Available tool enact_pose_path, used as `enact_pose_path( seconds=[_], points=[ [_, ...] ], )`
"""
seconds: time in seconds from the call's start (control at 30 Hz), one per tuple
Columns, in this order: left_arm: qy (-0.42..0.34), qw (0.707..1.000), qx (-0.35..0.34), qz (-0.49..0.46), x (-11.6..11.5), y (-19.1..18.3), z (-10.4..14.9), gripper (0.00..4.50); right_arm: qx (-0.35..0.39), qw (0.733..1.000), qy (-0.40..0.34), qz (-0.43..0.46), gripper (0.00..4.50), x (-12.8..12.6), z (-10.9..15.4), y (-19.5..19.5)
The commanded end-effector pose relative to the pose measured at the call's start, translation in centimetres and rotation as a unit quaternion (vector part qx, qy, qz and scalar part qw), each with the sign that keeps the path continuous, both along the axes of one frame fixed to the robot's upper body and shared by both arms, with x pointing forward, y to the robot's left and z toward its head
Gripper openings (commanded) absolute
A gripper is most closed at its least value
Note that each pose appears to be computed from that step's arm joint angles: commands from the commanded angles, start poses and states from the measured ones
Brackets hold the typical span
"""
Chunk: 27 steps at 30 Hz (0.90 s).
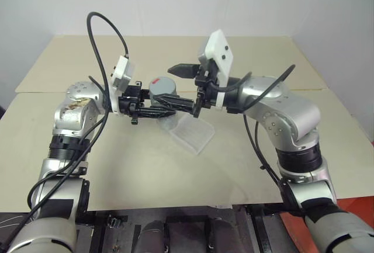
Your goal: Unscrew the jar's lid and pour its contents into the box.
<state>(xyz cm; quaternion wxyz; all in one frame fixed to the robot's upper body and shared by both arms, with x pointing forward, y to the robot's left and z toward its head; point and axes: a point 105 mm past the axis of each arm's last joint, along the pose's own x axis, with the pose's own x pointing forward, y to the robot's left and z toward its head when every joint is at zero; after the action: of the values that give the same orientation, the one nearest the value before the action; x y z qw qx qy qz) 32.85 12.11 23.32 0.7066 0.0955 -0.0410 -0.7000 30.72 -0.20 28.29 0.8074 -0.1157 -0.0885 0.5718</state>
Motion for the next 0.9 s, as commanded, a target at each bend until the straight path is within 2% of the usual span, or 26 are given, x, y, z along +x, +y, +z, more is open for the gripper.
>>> enact_pose_path(
  seconds=[0.03,0.47,0.9],
  points=[
    [-0.03,0.999,0.004,-0.014,-0.5,-0.1,0.9,1.91,0.025,0.999,-0.029,-0.037,4.5,0.6,1.8,-2.2],
    [-0.03,0.999,0.005,-0.012,-0.5,0.0,0.9,1.91,0.012,0.999,-0.028,-0.022,4.5,0.0,1.2,-2.8],
    [-0.032,0.999,0.004,-0.011,-0.5,0.0,0.8,1.91,0.007,0.999,-0.038,0.033,4.5,-2.3,1.2,-2.6]
  ],
)
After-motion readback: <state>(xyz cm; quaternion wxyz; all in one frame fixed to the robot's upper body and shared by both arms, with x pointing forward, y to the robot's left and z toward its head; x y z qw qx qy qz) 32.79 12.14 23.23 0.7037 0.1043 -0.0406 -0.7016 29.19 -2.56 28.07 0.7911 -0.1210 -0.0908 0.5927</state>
